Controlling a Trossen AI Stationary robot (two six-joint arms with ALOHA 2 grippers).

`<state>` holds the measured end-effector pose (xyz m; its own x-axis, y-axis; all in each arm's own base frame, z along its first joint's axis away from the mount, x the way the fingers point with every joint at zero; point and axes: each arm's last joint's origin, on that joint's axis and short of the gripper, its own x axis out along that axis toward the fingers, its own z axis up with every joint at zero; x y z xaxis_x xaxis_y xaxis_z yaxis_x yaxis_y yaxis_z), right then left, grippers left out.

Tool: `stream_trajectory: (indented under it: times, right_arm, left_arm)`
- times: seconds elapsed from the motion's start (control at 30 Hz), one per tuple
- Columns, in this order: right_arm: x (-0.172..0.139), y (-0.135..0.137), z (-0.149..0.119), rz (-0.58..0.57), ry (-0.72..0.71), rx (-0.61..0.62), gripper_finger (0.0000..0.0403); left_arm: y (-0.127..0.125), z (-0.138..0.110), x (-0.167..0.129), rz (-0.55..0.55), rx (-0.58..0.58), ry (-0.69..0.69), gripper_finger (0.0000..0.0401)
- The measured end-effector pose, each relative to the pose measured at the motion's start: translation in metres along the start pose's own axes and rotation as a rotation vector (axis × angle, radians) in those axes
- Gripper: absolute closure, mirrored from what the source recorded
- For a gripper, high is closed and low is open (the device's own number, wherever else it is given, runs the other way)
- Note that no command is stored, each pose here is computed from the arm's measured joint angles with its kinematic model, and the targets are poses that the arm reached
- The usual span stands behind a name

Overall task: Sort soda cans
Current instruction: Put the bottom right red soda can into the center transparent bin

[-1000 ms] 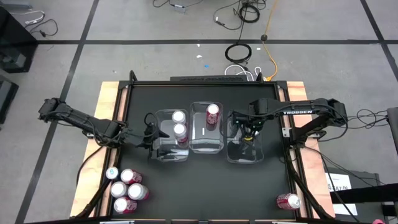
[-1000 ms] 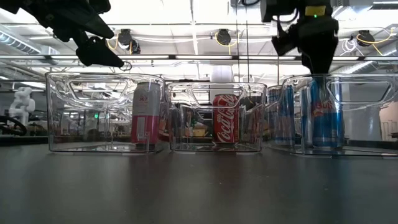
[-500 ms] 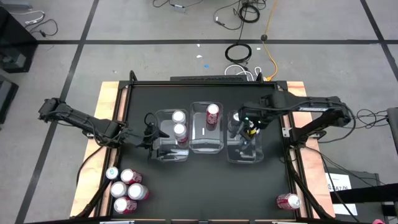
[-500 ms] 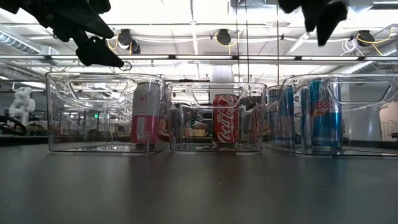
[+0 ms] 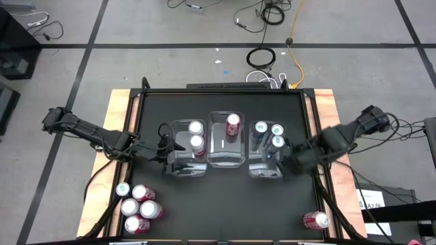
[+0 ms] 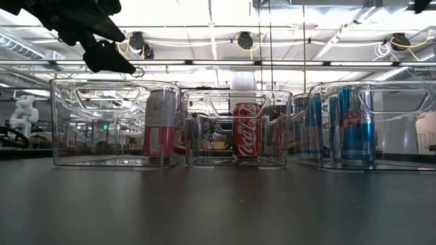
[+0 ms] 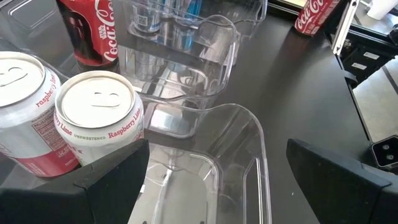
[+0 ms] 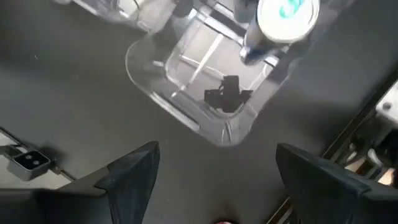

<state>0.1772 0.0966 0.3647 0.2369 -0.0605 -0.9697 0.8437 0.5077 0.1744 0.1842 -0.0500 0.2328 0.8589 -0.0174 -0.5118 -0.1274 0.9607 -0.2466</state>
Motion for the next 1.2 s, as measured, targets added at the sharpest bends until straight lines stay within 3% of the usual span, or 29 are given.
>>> stream_trajectory:
  times: [0.37,0.57,0.83,1.2]
  right_arm:
    - [0.024,-0.012,-0.064,-0.097,0.099,0.041,0.009]
    - [0.03,-0.01,-0.091,-0.075,0.143,-0.055,0.009]
    - [0.048,-0.001,-0.124,-0.184,0.246,-0.176,0.009]
    - [0.059,0.008,-0.163,-0.106,0.336,-0.4,0.009]
  left_arm:
    - [0.0,0.0,0.0,0.0,0.005,0.0,0.0015]
    - [0.0,0.0,0.0,0.0,0.005,-0.001,0.0015]
    - [0.0,0.0,0.0,0.003,-0.002,-0.003,0.0015]
    - [0.0,0.0,0.0,0.004,-0.002,-0.002,0.0015]
